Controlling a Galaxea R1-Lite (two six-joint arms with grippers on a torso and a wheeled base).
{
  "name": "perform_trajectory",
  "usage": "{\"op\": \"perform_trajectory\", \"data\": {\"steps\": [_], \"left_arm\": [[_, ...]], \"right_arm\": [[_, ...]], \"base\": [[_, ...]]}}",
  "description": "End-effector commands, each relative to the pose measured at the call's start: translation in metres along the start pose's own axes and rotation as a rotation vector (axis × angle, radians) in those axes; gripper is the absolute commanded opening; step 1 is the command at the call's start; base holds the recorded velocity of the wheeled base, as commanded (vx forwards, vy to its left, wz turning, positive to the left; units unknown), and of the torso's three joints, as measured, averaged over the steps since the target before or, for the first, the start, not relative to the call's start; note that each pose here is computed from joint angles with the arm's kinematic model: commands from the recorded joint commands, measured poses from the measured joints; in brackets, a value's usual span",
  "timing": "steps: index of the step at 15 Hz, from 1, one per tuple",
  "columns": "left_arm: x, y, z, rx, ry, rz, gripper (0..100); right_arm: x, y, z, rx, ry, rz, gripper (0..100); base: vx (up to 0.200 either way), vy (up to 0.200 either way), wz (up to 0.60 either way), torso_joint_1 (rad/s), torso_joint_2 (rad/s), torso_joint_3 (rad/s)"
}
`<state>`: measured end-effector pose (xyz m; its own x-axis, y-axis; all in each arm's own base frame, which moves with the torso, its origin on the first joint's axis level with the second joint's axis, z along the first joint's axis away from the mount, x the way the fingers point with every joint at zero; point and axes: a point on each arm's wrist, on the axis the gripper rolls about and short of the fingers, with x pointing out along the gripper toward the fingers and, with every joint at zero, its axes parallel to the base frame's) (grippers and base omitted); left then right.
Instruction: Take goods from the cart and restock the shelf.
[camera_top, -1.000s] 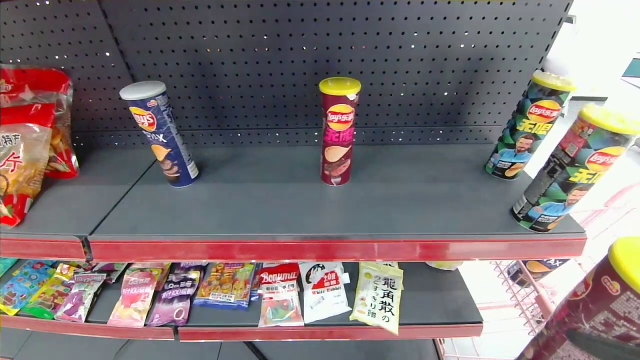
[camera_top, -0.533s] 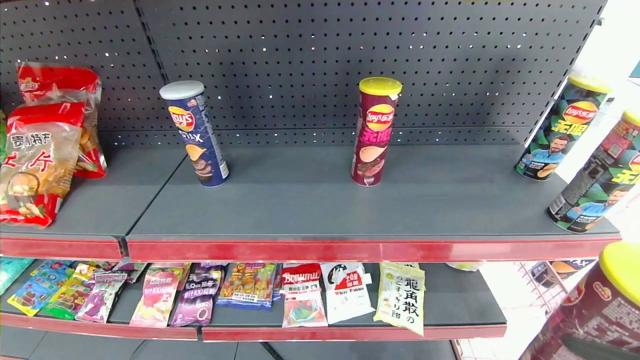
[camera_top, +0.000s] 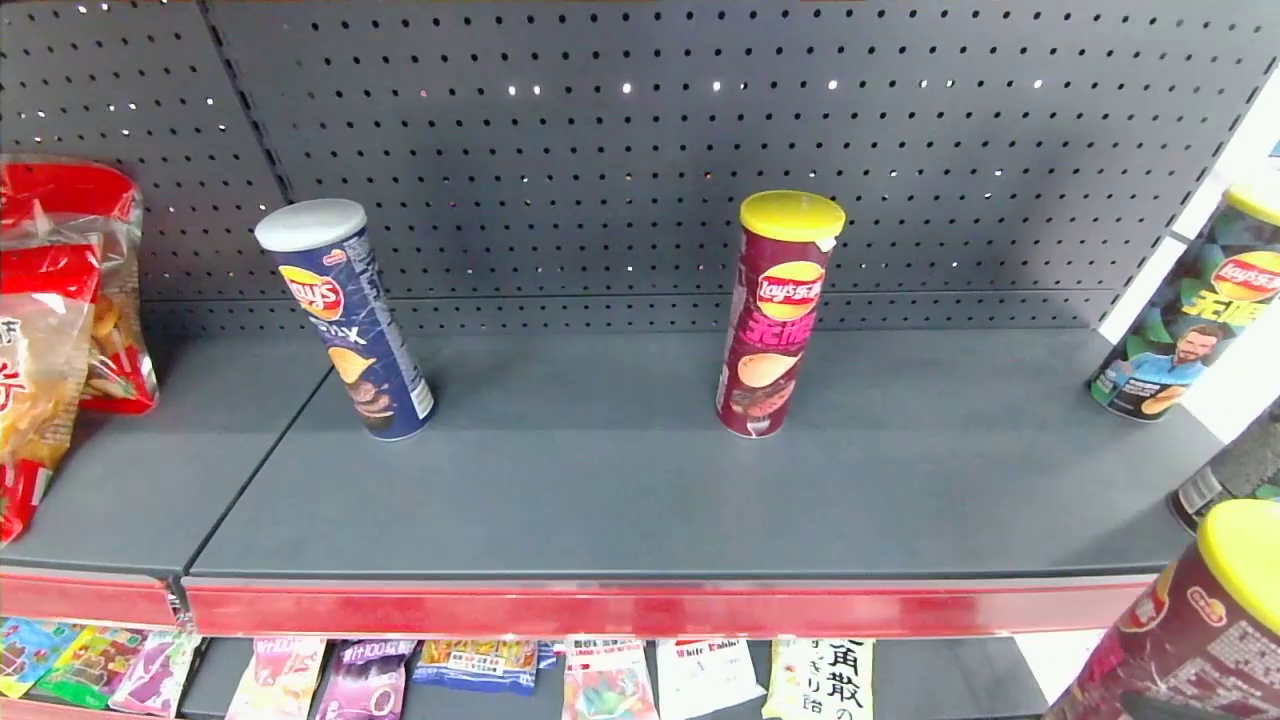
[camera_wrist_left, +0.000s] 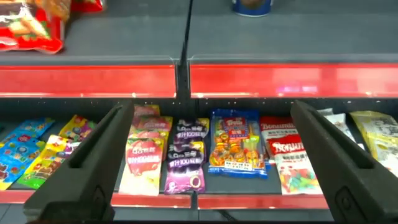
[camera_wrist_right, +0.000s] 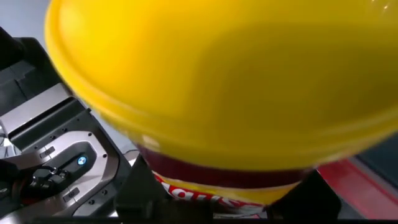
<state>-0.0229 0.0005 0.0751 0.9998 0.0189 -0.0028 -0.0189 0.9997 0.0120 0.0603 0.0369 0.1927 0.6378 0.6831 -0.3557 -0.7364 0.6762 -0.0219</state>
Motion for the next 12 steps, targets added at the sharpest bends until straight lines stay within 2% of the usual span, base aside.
{"op": "perform_trajectory", "data": {"steps": [1, 5, 6, 7, 8, 9, 10, 11, 12], "left_arm": [[0.000, 0.000, 0.001, -0.001, -0.001, -0.001, 100], [0.000, 0.000, 0.001, 0.005, -0.001, -0.001, 100], [0.001, 0.000, 0.001, 0.005, 0.014, -0.005, 100], [0.001, 0.000, 0.001, 0.022, 0.006, -0.013, 100], [-0.003, -0.001, 0.018, 0.067, -0.035, -0.070, 100], [-0.005, -0.001, 0.040, 0.064, -0.062, -0.096, 100], [0.019, -0.002, 0.127, -0.011, -0.042, -0.140, 100], [0.034, -0.005, 0.171, -0.002, -0.073, -0.288, 100], [0.046, -0.009, 0.175, 0.054, -0.043, -0.426, 100]], "right_arm": [[0.000, 0.000, 0.000, 0.001, 0.003, 0.001, 0], [-0.007, 0.003, 0.001, -0.013, -0.034, -0.002, 0], [-0.010, 0.004, 0.000, -0.019, -0.047, -0.002, 0], [-0.013, 0.006, -0.002, -0.025, -0.061, 0.001, 0], [-0.016, 0.008, -0.005, -0.031, -0.071, 0.008, 0], [-0.017, 0.009, -0.005, -0.033, -0.076, 0.009, 0], [-0.021, 0.010, -0.007, -0.038, -0.094, 0.007, 0], [-0.022, 0.010, -0.005, -0.042, -0.103, 0.009, 0], [-0.022, 0.010, -0.001, -0.043, -0.109, 0.010, 0]], "base": [[0.000, 0.000, 0.00, 0.000, 0.00, 0.000], [0.000, 0.000, 0.00, 0.000, 0.00, 0.000], [0.000, 0.000, 0.00, 0.000, 0.00, 0.000], [0.000, 0.000, 0.00, 0.000, 0.00, 0.000], [0.000, 0.000, 0.00, 0.000, 0.00, 0.000], [0.000, 0.000, 0.00, 0.000, 0.00, 0.000], [0.000, 0.000, 0.00, 0.000, 0.00, 0.000], [0.000, 0.000, 0.00, 0.000, 0.00, 0.000], [0.000, 0.000, 0.00, 0.000, 0.00, 0.000]]}}
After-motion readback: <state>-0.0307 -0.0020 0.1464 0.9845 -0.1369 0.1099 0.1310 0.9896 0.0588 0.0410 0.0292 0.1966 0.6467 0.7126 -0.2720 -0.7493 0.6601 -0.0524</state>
